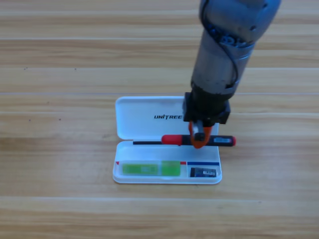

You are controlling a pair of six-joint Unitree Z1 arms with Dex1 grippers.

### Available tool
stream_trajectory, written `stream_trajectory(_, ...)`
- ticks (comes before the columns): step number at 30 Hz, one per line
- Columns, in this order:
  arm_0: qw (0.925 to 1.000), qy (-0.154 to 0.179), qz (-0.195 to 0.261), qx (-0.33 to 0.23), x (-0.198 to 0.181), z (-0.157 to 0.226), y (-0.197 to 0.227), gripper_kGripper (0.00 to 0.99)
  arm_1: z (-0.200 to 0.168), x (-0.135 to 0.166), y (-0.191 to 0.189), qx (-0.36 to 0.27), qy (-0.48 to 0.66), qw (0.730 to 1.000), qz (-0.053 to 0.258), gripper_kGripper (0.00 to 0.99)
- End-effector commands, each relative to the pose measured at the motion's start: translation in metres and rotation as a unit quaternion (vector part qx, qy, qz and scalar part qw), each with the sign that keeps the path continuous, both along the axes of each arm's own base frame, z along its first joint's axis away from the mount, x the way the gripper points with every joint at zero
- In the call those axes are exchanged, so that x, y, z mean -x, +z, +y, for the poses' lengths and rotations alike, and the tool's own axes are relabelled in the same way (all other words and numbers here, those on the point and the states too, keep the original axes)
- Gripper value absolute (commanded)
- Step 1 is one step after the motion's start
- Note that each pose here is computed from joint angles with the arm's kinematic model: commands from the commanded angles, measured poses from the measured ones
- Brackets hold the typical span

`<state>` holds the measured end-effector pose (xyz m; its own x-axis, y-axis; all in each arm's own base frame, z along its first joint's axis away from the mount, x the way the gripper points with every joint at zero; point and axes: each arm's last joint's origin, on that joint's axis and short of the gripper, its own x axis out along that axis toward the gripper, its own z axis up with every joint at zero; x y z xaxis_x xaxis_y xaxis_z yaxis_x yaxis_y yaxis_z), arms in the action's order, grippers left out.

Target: Clean up eraser and pencils

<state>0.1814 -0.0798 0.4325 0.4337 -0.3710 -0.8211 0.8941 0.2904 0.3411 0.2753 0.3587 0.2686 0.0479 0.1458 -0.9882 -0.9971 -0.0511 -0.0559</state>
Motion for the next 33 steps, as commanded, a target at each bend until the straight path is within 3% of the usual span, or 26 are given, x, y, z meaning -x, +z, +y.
stream_trajectory(1, 0.9998, 0.014, 0.003, 0.011, 0.004, 0.006, -0.004, 0.99, 0.028, -0.004, -0.046, 0.033, 0.013, 0.999, 0.027, 0.0)
stream_trajectory(15, 0.9998, 0.016, 0.002, 0.011, 0.01, 0.008, -0.02, 0.99, 0.043, -0.02, -0.062, 0.039, 0.013, 0.999, 0.004, 0.0)
stream_trajectory(33, 0.9997, 0.02, 0.0, 0.015, 0.008, 0.007, -0.032, 0.99, 0.047, -0.023, -0.066, 0.038, 0.013, 0.999, 0.0, 0.0)
